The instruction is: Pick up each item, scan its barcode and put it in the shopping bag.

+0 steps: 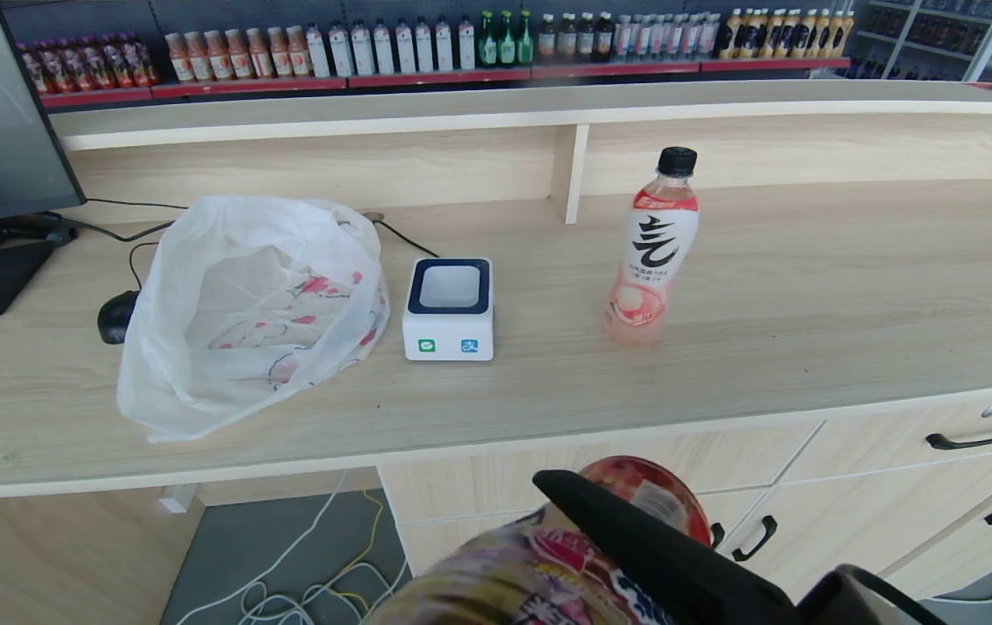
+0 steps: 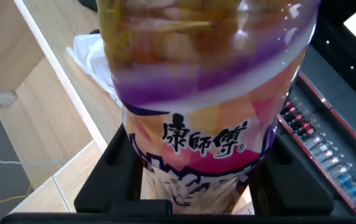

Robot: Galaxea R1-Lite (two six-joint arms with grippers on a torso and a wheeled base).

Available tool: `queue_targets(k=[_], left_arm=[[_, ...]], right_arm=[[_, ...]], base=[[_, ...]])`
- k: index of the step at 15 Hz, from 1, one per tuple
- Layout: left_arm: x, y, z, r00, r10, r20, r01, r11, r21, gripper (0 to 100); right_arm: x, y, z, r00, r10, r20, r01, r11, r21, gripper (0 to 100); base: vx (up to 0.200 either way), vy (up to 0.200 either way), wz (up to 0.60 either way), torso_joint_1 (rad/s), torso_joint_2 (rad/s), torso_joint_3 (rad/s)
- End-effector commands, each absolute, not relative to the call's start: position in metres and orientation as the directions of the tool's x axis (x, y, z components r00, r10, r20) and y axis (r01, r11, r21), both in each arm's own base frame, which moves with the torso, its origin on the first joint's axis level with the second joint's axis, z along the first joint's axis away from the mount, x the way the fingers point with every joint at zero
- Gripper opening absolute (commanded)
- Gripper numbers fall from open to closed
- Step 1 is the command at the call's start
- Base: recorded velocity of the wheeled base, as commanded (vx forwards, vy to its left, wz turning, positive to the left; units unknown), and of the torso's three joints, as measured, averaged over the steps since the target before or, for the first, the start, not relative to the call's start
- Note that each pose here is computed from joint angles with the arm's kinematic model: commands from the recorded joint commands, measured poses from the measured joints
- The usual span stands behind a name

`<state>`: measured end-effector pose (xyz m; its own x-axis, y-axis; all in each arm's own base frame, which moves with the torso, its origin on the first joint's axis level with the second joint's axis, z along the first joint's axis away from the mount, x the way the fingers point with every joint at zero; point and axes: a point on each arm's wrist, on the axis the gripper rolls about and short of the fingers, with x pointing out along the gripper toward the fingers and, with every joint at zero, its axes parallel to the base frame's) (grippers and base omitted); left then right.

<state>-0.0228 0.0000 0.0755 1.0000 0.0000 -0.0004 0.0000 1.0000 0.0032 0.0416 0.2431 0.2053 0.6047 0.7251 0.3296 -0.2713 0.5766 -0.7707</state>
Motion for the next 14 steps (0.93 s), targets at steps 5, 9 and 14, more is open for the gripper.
queue_targets(k=[5,9,14], left_arm=[[-0.023,0.000,0.075,1.000,0.000,0.000,0.000,1.000,0.003,100],[-0.023,0.000,0.075,1.000,0.000,0.000,0.000,1.000,0.003,100],[-0.023,0.000,0.076,1.000,0.000,-0.002,0.000,1.000,0.003,100]], right_arm=[[0.049,0.244,0.207,0.716,0.626,0.309,-0.449,0.752,-0.482,0],[0.077,0.235,0.212,0.839,0.456,0.297,-0.394,0.886,-0.246,0],[0.150,0.209,0.209,0.905,0.286,0.315,-0.269,0.958,-0.099,0]], base=[[0.000,0.000,0.00,0.000,0.00,0.000],[0.000,0.000,0.00,0.000,0.00,0.000],[0.000,0.000,0.00,0.000,0.00,0.000]])
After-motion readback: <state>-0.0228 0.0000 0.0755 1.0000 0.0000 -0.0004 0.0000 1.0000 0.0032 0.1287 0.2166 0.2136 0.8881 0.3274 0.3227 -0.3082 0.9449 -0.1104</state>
